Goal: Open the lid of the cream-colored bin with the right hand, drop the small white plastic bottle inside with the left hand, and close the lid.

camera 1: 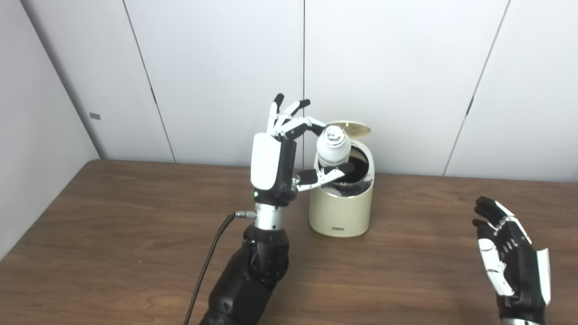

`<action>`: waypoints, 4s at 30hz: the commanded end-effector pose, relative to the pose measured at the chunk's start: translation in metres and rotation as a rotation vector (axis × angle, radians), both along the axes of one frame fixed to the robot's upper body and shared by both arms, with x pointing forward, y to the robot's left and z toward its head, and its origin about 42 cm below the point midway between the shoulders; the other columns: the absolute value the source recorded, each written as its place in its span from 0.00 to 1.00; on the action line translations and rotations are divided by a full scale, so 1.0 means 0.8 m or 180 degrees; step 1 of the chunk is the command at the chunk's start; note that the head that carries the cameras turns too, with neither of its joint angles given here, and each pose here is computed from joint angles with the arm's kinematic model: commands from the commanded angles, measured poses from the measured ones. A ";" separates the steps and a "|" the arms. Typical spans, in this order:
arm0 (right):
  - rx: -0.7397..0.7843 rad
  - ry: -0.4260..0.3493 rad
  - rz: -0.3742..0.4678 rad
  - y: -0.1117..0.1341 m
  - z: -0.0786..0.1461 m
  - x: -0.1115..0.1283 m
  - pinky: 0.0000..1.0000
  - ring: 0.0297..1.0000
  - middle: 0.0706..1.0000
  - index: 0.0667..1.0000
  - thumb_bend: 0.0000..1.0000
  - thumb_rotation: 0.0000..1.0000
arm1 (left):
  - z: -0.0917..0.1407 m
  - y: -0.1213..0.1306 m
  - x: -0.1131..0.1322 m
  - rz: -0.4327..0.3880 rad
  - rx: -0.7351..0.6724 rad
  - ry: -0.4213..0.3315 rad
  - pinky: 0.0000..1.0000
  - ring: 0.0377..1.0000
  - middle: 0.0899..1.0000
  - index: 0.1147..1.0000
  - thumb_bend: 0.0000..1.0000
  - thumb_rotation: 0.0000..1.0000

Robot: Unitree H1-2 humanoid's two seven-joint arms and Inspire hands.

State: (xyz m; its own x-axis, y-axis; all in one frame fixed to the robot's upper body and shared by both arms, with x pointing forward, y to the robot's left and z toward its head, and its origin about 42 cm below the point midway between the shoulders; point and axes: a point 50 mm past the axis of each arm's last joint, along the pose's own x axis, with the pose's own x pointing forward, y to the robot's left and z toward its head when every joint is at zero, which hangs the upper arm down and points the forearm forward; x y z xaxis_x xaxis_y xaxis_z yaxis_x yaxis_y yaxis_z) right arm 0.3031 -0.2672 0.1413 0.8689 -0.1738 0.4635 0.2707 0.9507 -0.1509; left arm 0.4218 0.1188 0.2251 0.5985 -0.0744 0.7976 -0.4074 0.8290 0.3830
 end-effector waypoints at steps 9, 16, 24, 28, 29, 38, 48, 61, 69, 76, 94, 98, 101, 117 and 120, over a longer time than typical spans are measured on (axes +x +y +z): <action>-0.0036 -0.0006 0.0009 -0.005 -0.017 -0.003 0.73 0.80 0.79 0.77 0.20 0.68 | 0.015 -0.049 0.030 -0.0140 0.0223 -0.0349 1.00 0.79 0.39 0.45 0.52 0.00; -0.0057 0.0011 -0.0004 -0.007 -0.019 -0.002 0.74 0.79 0.79 0.77 0.20 0.65 | -0.004 -0.061 0.046 -0.0151 0.0319 -0.0205 1.00 0.78 0.41 0.44 0.52 0.00; -0.0041 0.0024 0.0001 -0.011 -0.020 -0.002 0.76 0.81 0.80 0.77 0.23 0.70 | -0.021 -0.056 0.051 -0.0077 0.0359 -0.0069 1.00 0.77 0.38 0.45 0.52 0.00; -0.0025 0.0039 0.0011 -0.013 -0.022 -0.003 0.78 0.81 0.80 0.78 0.24 0.72 | -0.025 -0.049 0.052 -0.0014 0.0356 -0.0036 1.00 0.76 0.40 0.45 0.52 0.00; -0.0040 0.0041 0.0001 -0.014 -0.022 -0.003 0.78 0.81 0.80 0.78 0.24 0.72 | -0.026 -0.047 0.053 0.0007 0.0368 -0.0039 1.00 0.76 0.40 0.45 0.52 0.00; -0.0030 0.0042 -0.0021 -0.020 -0.022 0.000 0.74 0.80 0.80 0.78 0.22 0.66 | -0.029 -0.023 0.057 0.0146 0.0302 0.0007 1.00 0.76 0.41 0.44 0.52 0.00; -0.0023 0.0055 0.0007 -0.022 -0.023 0.001 0.75 0.81 0.80 0.78 0.21 0.66 | -0.038 -0.005 0.058 0.0286 0.0330 0.0116 1.00 0.74 0.41 0.44 0.52 0.00; 0.0004 0.0042 -0.0031 -0.016 -0.023 0.000 0.74 0.80 0.80 0.78 0.24 0.69 | -0.049 0.000 0.058 0.0182 0.0366 0.0373 1.00 0.78 0.43 0.41 0.52 0.04; 0.0007 0.0037 -0.0032 -0.014 -0.023 0.000 0.75 0.81 0.80 0.78 0.26 0.70 | -0.052 0.004 0.057 0.0074 0.0316 0.0437 1.00 0.80 0.43 0.41 1.00 0.61; 0.0009 0.0045 -0.0029 -0.015 -0.024 0.001 0.75 0.81 0.80 0.78 0.26 0.67 | -0.052 0.003 0.056 0.0038 0.0305 0.0469 1.00 0.81 0.44 0.42 1.00 0.58; -0.0005 0.0046 -0.0029 -0.016 -0.024 0.002 0.75 0.81 0.80 0.78 0.26 0.67 | -0.049 0.003 0.054 0.0061 0.0254 0.0412 1.00 0.80 0.43 0.41 1.00 0.54; -0.0006 0.0044 -0.0041 -0.015 -0.024 0.002 0.75 0.80 0.80 0.78 0.27 0.68 | -0.041 0.001 0.044 0.0157 0.0075 0.0217 1.00 0.77 0.42 0.42 0.57 0.05; -0.0005 0.0047 -0.0033 -0.015 -0.024 0.003 0.75 0.81 0.80 0.78 0.28 0.68 | -0.028 0.003 0.030 0.0122 -0.0095 0.0063 1.00 0.75 0.43 0.42 0.53 0.01; 0.0023 0.0074 0.0000 -0.018 -0.025 0.011 0.77 0.82 0.81 0.78 0.24 0.59 | 0.006 0.069 -0.073 -0.0417 -0.1093 -0.0026 0.98 0.73 0.47 0.40 0.51 0.00; 0.0005 0.0051 -0.0001 -0.017 -0.022 0.014 0.75 0.81 0.81 0.80 0.32 0.52 | -0.004 0.094 -0.095 -0.0673 -0.0910 0.0190 0.71 0.74 0.70 0.57 0.54 0.28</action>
